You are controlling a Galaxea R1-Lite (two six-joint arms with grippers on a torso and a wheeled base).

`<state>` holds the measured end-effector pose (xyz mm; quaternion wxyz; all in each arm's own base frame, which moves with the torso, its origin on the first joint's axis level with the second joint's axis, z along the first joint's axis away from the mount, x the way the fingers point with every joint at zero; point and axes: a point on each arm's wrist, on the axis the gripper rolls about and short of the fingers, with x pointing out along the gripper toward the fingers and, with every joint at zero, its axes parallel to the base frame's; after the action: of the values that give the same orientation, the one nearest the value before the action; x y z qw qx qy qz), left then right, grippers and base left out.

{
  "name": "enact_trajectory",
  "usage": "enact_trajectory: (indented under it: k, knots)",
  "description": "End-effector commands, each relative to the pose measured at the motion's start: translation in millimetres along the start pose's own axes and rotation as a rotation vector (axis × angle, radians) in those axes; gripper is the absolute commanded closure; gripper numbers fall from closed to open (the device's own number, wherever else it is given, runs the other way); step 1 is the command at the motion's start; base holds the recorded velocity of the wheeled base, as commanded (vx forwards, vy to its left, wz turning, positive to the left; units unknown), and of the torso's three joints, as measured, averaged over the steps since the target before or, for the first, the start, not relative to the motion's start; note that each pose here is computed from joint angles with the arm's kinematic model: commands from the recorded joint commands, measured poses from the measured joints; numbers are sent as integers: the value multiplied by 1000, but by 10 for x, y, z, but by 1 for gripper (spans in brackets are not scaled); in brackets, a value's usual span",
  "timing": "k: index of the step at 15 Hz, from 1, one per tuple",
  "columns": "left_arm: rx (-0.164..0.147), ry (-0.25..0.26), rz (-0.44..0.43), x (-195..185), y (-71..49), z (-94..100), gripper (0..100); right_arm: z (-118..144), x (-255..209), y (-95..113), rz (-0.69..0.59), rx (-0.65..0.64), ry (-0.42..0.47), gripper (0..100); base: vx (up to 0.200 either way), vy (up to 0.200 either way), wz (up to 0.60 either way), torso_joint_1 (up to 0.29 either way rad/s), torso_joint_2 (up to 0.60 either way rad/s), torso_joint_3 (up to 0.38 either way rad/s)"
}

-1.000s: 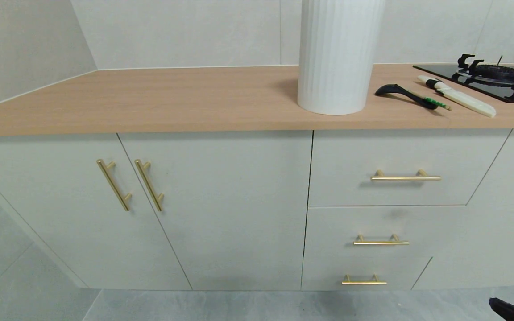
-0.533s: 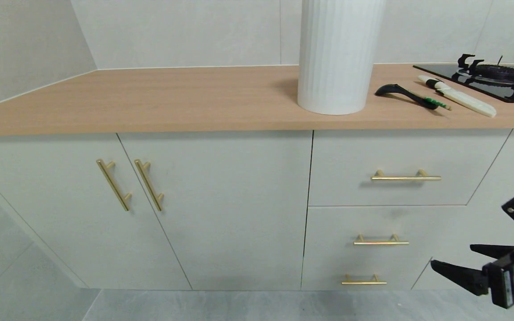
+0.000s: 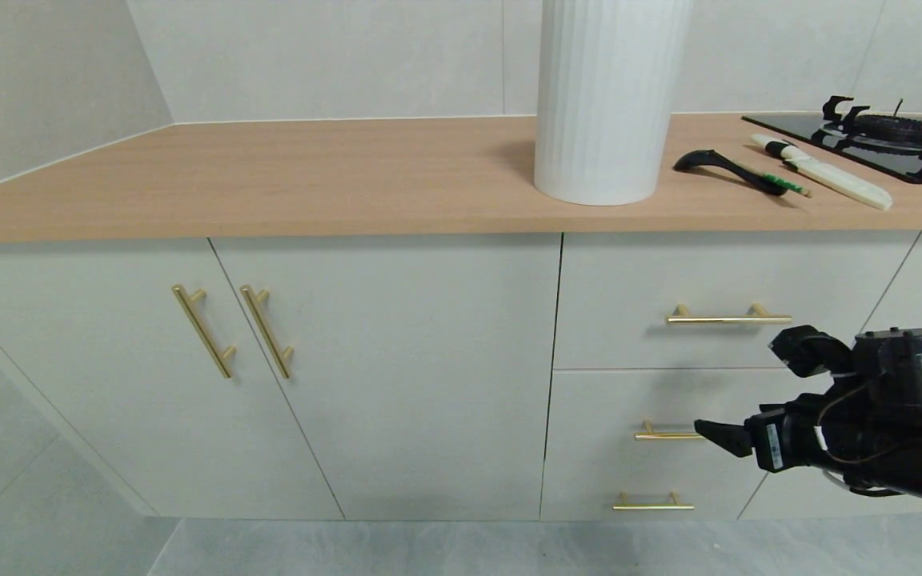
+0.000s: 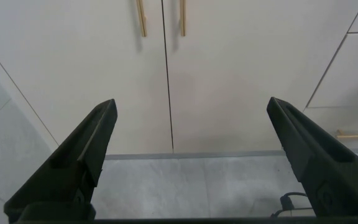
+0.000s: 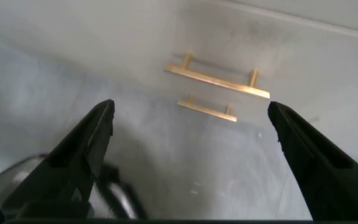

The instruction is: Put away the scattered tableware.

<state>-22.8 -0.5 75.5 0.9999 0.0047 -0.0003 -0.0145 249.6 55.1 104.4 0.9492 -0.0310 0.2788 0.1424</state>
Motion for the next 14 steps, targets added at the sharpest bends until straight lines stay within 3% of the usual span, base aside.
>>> enact_trajectory:
  k: [1,6,14]
  knots:
    - [0,0,0,0,0,0,0,-236,314,-22,-30,8,112,0,0,0,0,0,0,0]
    - [0,0,0,0,0,0,0,-448,745,-73,-164,4,90,0,0,0,0,0,0,0]
    - [0,0,0,0,0,0,0,-564,1165,-107,-252,86,-9,0,0,0,0,0,0,0]
